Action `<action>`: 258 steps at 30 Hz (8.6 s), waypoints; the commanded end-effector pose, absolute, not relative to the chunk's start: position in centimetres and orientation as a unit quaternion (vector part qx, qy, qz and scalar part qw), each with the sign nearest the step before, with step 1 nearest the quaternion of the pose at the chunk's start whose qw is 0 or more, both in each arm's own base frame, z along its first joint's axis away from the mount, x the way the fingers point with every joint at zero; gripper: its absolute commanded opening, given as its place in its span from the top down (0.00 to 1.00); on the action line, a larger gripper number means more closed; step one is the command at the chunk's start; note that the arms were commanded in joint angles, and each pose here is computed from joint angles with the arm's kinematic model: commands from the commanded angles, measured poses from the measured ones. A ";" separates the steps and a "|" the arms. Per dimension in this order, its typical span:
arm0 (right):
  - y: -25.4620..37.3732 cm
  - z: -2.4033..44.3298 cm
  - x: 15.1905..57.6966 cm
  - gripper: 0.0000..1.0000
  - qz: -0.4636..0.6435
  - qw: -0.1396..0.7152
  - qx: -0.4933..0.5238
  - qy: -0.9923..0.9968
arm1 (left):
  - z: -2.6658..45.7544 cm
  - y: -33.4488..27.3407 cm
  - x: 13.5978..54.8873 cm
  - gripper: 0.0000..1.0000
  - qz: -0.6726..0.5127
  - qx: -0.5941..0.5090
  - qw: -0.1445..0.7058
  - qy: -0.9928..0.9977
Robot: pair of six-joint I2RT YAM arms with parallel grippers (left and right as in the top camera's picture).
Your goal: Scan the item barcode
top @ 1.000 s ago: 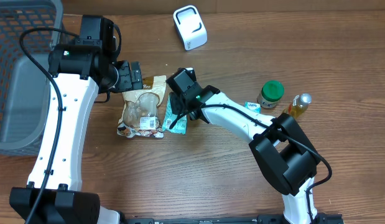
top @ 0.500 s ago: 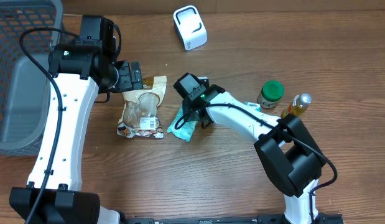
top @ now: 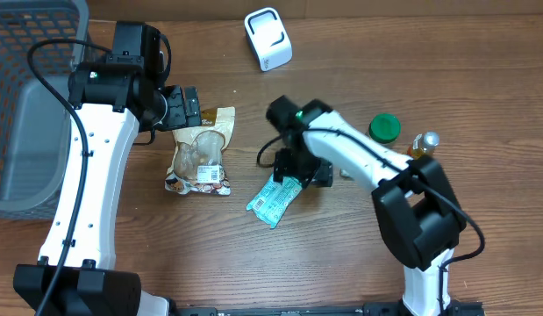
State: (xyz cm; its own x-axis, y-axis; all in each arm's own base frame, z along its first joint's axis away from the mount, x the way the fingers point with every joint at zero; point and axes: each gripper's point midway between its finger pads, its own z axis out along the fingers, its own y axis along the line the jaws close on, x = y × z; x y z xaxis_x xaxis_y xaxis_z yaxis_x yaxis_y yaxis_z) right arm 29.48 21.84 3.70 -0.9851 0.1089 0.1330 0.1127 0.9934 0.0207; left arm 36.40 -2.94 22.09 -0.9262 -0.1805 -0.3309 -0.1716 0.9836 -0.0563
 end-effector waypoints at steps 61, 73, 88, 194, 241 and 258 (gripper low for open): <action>30.8 6.9 26.6 0.71 -0.133 0.069 0.041 -0.988 | 21.8 -3.1 36.4 0.01 -0.014 -0.084 0.165 0.983; 24.4 7.9 31.0 0.57 -0.087 0.043 -0.026 -0.995 | 21.8 -3.1 36.4 0.00 -0.014 -0.084 0.165 0.983; 22.5 7.6 32.4 0.00 -0.052 0.018 -0.038 -0.998 | 21.8 -3.1 36.4 0.00 -0.014 -0.084 0.165 0.983; 25.3 8.4 36.8 0.00 -0.113 -0.072 -0.032 -0.990 | 21.8 -3.1 36.4 0.00 -0.014 -0.084 0.165 0.983; 25.3 8.4 36.8 0.00 -0.113 -0.072 -0.032 -0.991 | 21.8 -3.1 36.4 0.01 -0.014 -0.084 0.165 0.983; 25.3 8.4 36.8 0.00 -0.113 -0.072 -0.032 -0.990 | 22.7 -3.3 38.7 0.00 -0.023 -0.084 0.213 0.973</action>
State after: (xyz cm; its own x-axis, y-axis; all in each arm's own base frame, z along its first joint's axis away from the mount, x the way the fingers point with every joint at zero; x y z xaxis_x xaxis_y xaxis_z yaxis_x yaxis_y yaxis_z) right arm 36.19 25.18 6.47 -0.9934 0.0736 -0.0882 0.0539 0.9767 0.2077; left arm 38.61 -3.16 22.99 -0.8900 -0.1841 -0.4172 -0.1649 0.9829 -0.0820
